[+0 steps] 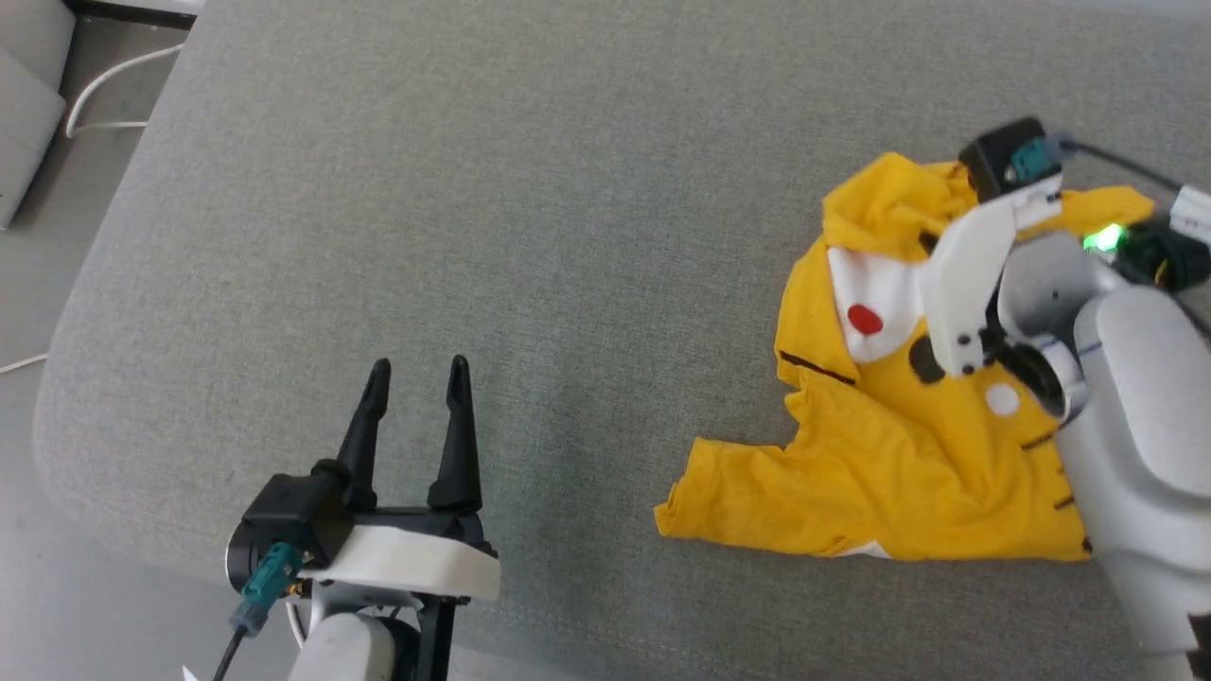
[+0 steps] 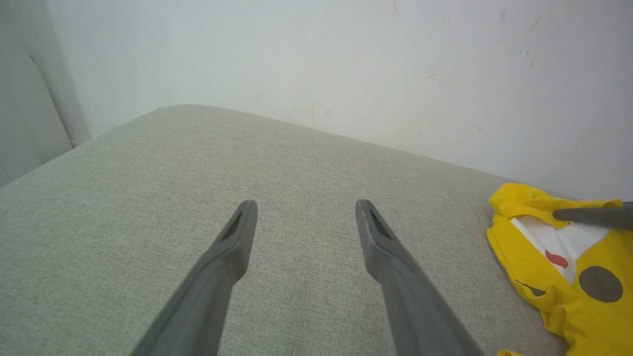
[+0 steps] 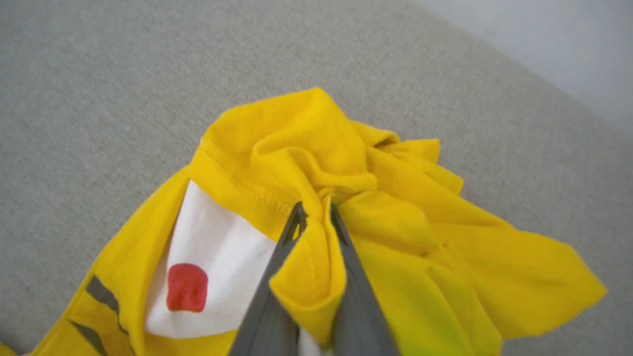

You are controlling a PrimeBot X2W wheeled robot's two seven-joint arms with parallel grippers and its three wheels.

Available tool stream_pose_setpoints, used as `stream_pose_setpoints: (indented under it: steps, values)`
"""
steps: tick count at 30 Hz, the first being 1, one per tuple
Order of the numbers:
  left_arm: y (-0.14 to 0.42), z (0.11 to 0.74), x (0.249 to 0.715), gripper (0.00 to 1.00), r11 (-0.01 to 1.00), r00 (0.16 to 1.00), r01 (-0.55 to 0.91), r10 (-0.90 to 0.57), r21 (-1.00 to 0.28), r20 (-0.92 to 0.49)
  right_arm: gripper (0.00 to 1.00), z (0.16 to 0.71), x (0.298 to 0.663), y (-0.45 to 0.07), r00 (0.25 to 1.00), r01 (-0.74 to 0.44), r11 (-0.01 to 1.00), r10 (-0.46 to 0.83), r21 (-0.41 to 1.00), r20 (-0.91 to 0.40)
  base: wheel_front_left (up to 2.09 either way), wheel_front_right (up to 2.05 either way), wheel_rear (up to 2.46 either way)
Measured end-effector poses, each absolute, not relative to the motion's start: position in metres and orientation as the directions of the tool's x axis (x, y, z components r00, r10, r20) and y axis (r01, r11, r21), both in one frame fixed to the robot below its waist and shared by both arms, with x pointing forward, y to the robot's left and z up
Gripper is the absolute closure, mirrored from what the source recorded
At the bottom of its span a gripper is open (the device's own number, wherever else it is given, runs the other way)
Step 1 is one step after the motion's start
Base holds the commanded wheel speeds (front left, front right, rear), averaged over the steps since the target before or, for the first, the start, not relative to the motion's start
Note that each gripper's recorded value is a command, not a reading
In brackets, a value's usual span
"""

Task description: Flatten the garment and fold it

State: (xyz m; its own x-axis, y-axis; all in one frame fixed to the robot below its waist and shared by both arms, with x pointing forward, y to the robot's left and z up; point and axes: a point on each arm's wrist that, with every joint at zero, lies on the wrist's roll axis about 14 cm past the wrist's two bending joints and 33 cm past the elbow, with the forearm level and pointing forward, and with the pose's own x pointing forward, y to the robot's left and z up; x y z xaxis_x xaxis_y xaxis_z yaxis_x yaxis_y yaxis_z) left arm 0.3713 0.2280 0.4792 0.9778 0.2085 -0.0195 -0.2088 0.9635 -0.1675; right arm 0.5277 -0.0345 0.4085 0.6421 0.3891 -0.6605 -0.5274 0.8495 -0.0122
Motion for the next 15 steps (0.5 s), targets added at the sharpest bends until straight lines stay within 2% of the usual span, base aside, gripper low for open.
stream_pose_setpoints:
  steps: [6,9,15]
  values:
    - [0.224,0.479,0.371,0.0,0.962,0.979,-0.204,0.203,-0.182,-0.022,1.0,0.481,0.572,-0.011,0.748,-0.56,0.823,0.453,-0.094,-0.485,0.0,0.0,0.0]
    - [0.223,0.48,0.372,0.0,0.962,0.979,-0.201,0.201,-0.185,-0.019,1.0,0.504,0.589,0.001,0.774,-0.566,0.815,0.476,-0.121,-0.417,0.0,0.0,0.0]
    - [0.225,0.479,0.37,0.0,0.96,0.978,-0.21,0.208,-0.187,-0.029,1.0,0.477,0.6,0.016,0.767,-0.578,0.802,0.472,-0.149,-0.435,0.0,0.0,0.0]
